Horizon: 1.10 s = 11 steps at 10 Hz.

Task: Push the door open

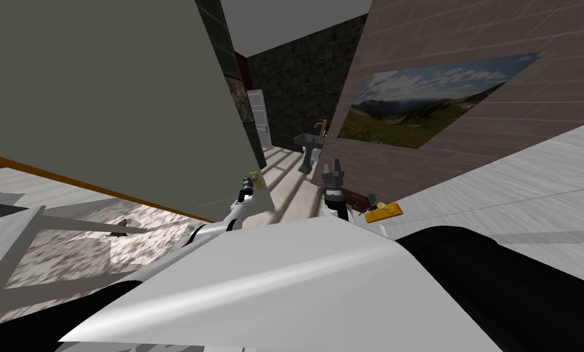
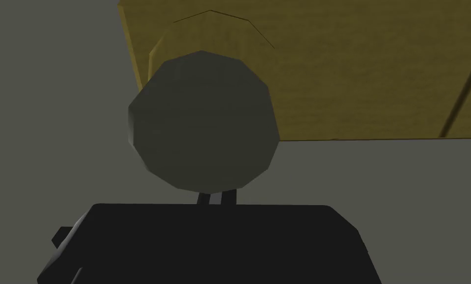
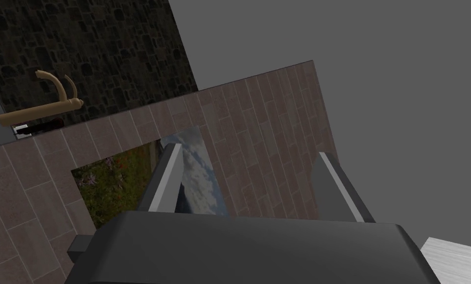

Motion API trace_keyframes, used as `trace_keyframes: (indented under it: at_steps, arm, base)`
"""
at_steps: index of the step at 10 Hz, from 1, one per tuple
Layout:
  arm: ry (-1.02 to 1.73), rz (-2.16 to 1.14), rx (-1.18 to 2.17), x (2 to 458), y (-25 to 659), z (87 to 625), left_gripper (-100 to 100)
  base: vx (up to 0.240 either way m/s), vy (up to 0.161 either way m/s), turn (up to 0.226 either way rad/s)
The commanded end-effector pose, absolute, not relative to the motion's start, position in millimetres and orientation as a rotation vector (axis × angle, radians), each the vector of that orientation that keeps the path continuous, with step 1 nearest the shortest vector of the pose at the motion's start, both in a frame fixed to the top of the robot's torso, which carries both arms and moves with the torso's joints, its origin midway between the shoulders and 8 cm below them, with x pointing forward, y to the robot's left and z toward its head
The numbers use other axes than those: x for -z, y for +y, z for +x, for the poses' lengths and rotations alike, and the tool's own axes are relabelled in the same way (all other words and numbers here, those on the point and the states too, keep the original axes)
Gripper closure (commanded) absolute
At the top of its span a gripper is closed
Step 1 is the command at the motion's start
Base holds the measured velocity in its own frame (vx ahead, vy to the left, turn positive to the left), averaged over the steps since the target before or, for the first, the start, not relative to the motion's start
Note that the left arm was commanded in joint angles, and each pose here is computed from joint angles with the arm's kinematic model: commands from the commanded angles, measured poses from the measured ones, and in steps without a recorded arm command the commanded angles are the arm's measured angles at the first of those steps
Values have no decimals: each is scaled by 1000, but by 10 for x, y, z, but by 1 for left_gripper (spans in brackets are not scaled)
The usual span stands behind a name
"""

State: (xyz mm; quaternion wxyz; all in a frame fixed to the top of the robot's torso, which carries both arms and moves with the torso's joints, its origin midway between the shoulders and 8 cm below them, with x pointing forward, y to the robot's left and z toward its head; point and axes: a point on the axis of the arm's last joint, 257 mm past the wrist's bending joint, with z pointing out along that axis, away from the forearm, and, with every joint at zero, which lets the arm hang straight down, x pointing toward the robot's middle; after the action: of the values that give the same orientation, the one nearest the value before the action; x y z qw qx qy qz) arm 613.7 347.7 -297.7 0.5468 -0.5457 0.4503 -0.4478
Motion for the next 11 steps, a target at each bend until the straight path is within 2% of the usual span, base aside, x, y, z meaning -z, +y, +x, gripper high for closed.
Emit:
trace_keyframes:
  at_steps: [1, 3, 6, 11]
  arm:
    - [1077, -1285, 1065, 2975, 3380, 6129, -100]
    - [1093, -1275, 1075, 2981, 3204, 6151, -100]
    - [1138, -1246, 1114, 2984, 2637, 6200, -100]
    - [1154, -1236, 1133, 2980, 2390, 6209, -100]
  base:
    - [-90, 51, 41]
    - [-91, 61, 72]
    - [-118, 26, 191]
    - [-62, 4, 53]
